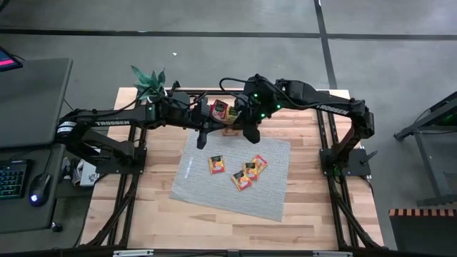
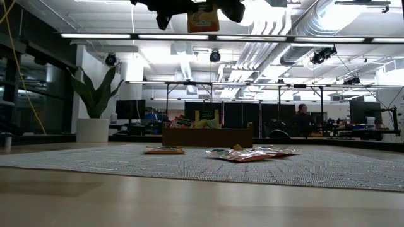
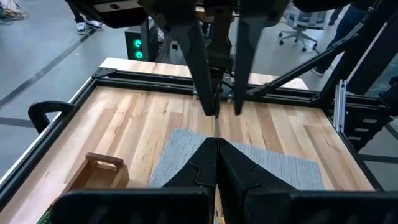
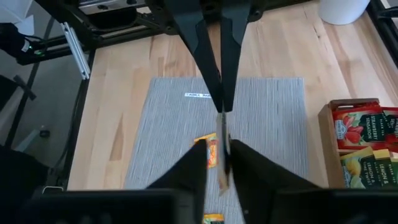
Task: Pick & Place Tea
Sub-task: Put the orange tea bag into the right section of the wooden organizer
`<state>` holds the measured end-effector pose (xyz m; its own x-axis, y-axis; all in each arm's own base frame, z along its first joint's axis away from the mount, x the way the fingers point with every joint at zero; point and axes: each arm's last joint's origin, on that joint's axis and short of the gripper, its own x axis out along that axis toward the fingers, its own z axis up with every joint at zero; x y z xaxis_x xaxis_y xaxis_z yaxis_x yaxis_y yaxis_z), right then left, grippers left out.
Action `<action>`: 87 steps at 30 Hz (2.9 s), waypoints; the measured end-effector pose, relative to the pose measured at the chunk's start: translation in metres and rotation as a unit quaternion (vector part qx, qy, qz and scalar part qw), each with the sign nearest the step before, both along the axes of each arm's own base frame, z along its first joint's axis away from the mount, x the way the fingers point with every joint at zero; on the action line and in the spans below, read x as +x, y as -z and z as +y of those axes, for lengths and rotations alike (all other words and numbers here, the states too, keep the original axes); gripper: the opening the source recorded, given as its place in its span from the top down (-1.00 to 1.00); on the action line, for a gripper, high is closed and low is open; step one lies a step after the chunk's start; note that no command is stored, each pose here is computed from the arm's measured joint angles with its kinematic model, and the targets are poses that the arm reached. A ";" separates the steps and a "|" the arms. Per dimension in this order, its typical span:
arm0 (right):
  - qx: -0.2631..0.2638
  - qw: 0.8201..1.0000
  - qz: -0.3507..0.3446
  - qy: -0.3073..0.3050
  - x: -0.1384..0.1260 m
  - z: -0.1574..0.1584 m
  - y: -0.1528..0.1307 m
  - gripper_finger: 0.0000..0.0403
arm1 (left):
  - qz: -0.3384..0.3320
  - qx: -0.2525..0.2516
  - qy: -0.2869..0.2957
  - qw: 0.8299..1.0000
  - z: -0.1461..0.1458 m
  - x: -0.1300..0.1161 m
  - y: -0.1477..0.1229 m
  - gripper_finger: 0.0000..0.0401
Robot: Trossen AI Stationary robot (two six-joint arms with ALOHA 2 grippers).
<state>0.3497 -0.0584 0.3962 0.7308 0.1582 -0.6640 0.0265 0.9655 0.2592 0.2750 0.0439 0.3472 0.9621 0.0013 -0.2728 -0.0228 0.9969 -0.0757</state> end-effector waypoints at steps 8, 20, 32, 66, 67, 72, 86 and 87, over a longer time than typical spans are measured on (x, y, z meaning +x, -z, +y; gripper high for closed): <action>-0.005 1.000 0.000 -0.003 0.000 0.001 0.000 0.98 | 0.000 0.000 -0.001 1.000 0.000 0.000 0.000 1.00; -0.030 0.999 0.006 0.013 0.002 0.010 0.000 1.00 | 0.001 0.007 -0.015 1.000 0.001 0.000 0.000 0.75; -0.046 0.997 0.043 0.034 -0.004 0.008 0.005 1.00 | 0.000 -0.004 -0.030 1.000 0.000 -0.008 -0.005 -0.31; -0.066 0.993 0.029 0.091 -0.055 -0.087 -0.011 1.00 | 0.010 -0.078 -0.129 0.988 -0.015 -0.120 0.024 -0.37; -0.065 0.993 0.028 0.094 -0.057 -0.091 -0.011 1.00 | 0.004 -0.078 -0.130 0.988 -0.015 -0.121 0.023 -0.37; -0.045 0.994 0.014 0.102 -0.067 -0.109 0.005 1.00 | -0.007 -0.081 -0.130 0.988 -0.016 -0.127 0.020 -0.37; -0.032 0.990 -0.047 0.125 -0.085 -0.125 0.126 1.00 | -0.005 -0.121 -0.145 0.982 -0.016 -0.126 0.032 -0.37; -0.034 0.990 -0.050 0.125 -0.087 -0.126 0.130 1.00 | -0.001 -0.126 -0.147 0.981 -0.016 -0.126 0.035 -0.37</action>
<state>0.2631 -0.1845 0.2660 0.8038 -0.0789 -0.5896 0.2447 0.9473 0.2069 0.1490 0.0279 0.3124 0.9310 0.2113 -0.2976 -0.3059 0.8966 -0.3202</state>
